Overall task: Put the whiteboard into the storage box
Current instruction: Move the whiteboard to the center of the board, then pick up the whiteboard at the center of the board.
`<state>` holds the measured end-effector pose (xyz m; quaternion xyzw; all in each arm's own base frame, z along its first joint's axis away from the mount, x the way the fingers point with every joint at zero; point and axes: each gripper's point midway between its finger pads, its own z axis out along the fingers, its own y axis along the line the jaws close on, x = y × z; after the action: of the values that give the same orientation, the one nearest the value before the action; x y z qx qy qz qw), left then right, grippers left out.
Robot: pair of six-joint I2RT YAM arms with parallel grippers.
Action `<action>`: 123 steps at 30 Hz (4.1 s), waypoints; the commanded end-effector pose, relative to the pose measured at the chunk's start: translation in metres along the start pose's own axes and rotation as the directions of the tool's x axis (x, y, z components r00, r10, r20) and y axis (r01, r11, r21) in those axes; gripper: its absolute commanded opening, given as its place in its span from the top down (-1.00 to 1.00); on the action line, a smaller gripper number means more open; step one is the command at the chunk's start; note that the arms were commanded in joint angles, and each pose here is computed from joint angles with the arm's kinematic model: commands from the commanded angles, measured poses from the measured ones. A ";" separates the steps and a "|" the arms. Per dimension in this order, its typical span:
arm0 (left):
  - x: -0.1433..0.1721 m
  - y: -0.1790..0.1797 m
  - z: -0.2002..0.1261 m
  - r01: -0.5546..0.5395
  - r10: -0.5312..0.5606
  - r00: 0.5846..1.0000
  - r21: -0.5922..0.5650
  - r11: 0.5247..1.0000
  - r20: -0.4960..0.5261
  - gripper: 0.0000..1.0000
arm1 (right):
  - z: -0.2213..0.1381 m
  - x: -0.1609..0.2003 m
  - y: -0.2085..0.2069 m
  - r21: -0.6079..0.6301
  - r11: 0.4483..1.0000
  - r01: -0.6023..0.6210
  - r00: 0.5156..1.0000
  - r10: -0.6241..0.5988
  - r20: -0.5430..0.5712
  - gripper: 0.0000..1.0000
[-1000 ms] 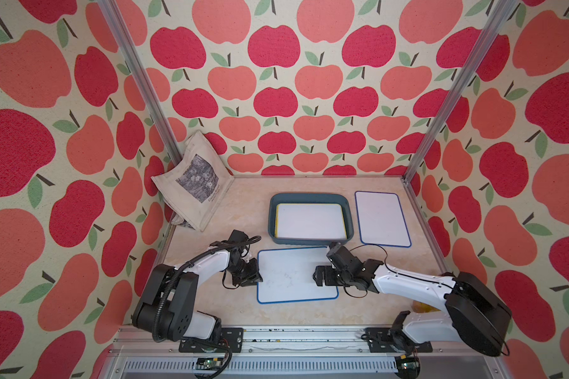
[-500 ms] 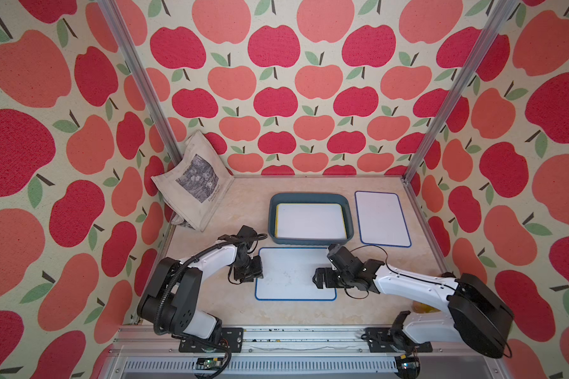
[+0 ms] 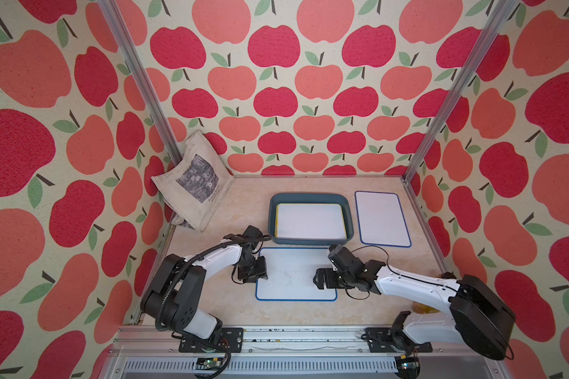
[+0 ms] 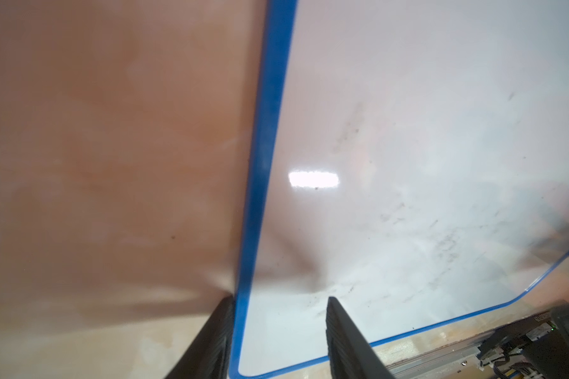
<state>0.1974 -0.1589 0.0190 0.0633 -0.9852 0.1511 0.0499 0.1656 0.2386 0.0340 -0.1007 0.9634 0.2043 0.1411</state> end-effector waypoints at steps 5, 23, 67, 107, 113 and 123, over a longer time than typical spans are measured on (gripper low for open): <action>0.027 -0.034 0.030 -0.037 0.066 0.990 0.222 0.974 -0.123 0.03 | 0.016 0.051 -0.009 -0.015 0.999 -0.040 0.981 0.037 -0.192 -0.99; 0.015 -0.083 -0.053 -0.145 0.128 0.989 0.669 0.729 0.075 0.09 | 0.022 0.053 0.026 -0.200 0.978 -0.056 0.984 0.020 -0.179 -0.99; 0.033 -0.113 -0.102 -0.252 0.266 0.957 0.778 0.575 0.114 0.81 | 0.006 0.045 0.043 -0.332 0.941 -0.063 0.994 0.029 -0.106 -0.99; 0.001 -0.008 0.012 -0.055 0.065 0.991 0.091 0.994 -0.114 0.10 | -0.012 0.053 0.001 -0.125 0.991 -0.046 0.995 0.035 -0.090 -0.99; 0.001 0.015 -0.007 -0.065 0.061 0.997 -0.088 0.994 -0.049 0.01 | -0.012 0.051 0.000 -0.111 0.993 -0.028 0.996 0.018 -0.088 -0.99; 0.015 0.044 -0.010 -0.010 0.010 1.000 -0.197 0.980 -0.003 -0.08 | -0.009 0.050 -0.008 -0.079 0.997 -0.023 0.995 0.015 -0.099 -0.99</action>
<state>0.1889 -0.1411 0.0214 0.0284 -0.9919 0.1120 0.0529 0.1387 0.2327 0.0390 -0.0999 0.9498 0.2599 0.1428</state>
